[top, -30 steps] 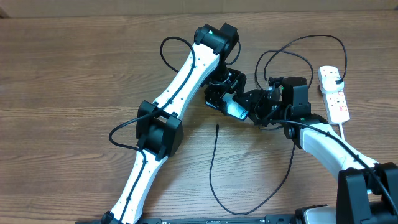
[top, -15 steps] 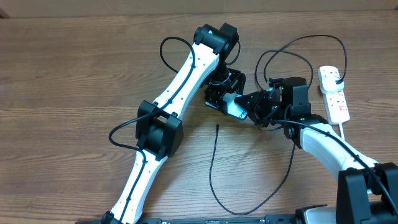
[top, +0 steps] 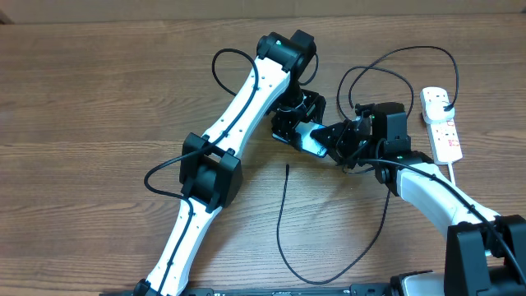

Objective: Plug charger to phone and switch on socket
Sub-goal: 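Close the right gripper on the phone's edge beside the left gripper, then open the left gripper and pull it away from the phone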

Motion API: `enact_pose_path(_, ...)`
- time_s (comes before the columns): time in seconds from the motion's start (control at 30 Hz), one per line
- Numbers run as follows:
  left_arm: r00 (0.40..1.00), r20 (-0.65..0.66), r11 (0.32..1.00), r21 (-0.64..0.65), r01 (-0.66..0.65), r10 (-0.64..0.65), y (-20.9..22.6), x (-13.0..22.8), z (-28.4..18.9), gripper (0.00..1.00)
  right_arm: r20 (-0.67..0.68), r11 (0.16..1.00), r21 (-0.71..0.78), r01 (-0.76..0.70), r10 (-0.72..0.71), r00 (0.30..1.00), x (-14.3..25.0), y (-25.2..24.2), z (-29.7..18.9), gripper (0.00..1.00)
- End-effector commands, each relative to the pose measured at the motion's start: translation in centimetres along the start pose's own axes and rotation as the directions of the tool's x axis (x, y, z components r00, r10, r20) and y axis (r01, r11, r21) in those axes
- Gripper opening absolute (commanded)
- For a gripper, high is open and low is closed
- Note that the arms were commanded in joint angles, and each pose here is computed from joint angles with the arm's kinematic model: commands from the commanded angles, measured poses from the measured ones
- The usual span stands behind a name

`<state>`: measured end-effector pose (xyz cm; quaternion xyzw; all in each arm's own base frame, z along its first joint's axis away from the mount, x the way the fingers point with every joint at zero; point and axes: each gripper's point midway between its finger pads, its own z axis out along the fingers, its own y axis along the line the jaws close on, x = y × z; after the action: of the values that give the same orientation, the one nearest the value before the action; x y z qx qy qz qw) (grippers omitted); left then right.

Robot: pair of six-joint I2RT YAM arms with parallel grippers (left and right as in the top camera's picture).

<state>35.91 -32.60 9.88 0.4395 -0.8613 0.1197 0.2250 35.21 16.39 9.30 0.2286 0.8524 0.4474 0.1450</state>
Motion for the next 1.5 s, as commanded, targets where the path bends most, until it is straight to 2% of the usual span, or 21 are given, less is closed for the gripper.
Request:
enact_pose_path(0.0, 1.000, 0.004, 1.000, 0.027, 0.003, -0.003, -0.4, 0.8, -0.7, 0.04, 0.014, 1.000, 0.001, 0.016, -0.016, 1.000, -0.5, 0.4, 0.1, 0.15)
enact_pose_path(0.27, 1.000, 0.003, 1.000, 0.028, 0.002, -0.002, -0.5, 0.8, -0.7, 0.04, 0.014, 1.000, 0.001, 0.015, -0.015, 1.000, -0.5, 0.4, 0.1, 0.08)
enact_pose_path(0.73, 1.000, 0.003, 1.000, 0.029, 0.000, 0.000, -0.5, 0.9, -0.7, 0.04, 0.012, 1.000, 0.003, 0.013, -0.013, 1.000, -0.4, 0.4, 0.1, 0.06)
enact_pose_path(0.77, 1.000, 0.003, 1.000, 0.029, 0.000, 0.000, -0.5, 0.9, -0.7, 0.11, 0.012, 1.000, 0.003, 0.013, -0.013, 1.000, -0.4, 0.4, 0.1, 0.06)
enact_pose_path(0.83, 1.000, 0.003, 1.000, 0.029, 0.001, -0.001, -0.5, 0.9, -0.7, 0.36, 0.012, 1.000, 0.003, 0.013, -0.013, 1.000, -0.4, 0.4, 0.1, 0.04)
enact_pose_path(0.87, 1.000, 0.003, 1.000, 0.029, 0.001, -0.001, -0.5, 0.8, -0.7, 0.67, 0.012, 1.000, 0.003, 0.013, -0.013, 1.000, -0.4, 0.4, 0.1, 0.04)
enact_pose_path(0.93, 1.000, 0.003, 1.000, 0.029, -0.001, 0.001, -0.5, 0.8, -0.7, 0.99, 0.012, 1.000, 0.003, 0.013, -0.013, 1.000, -0.4, 0.4, 0.1, 0.04)
enact_pose_path(1.23, 1.000, 0.003, 0.999, 0.038, -0.004, 0.004, -0.6, 0.1, -1.1, 1.00, 0.011, 1.000, 0.005, 0.012, -0.012, 1.000, -0.4, 0.3, 0.1, 0.04)
enact_pose_path(1.33, 0.997, -0.007, 0.995, 0.066, -0.071, 0.072, -1.0, -0.7, -1.8, 1.00, 0.017, 1.000, 0.005, 0.009, -0.009, 1.000, -0.6, 0.2, 0.0, 0.04)
enact_pose_path(1.47, 0.981, -0.093, 0.979, 0.132, -0.154, 0.167, -1.5, -1.9, -3.7, 1.00, 0.037, 1.000, 0.010, -0.011, 0.010, 0.999, -1.4, -0.2, -0.5, 0.04)
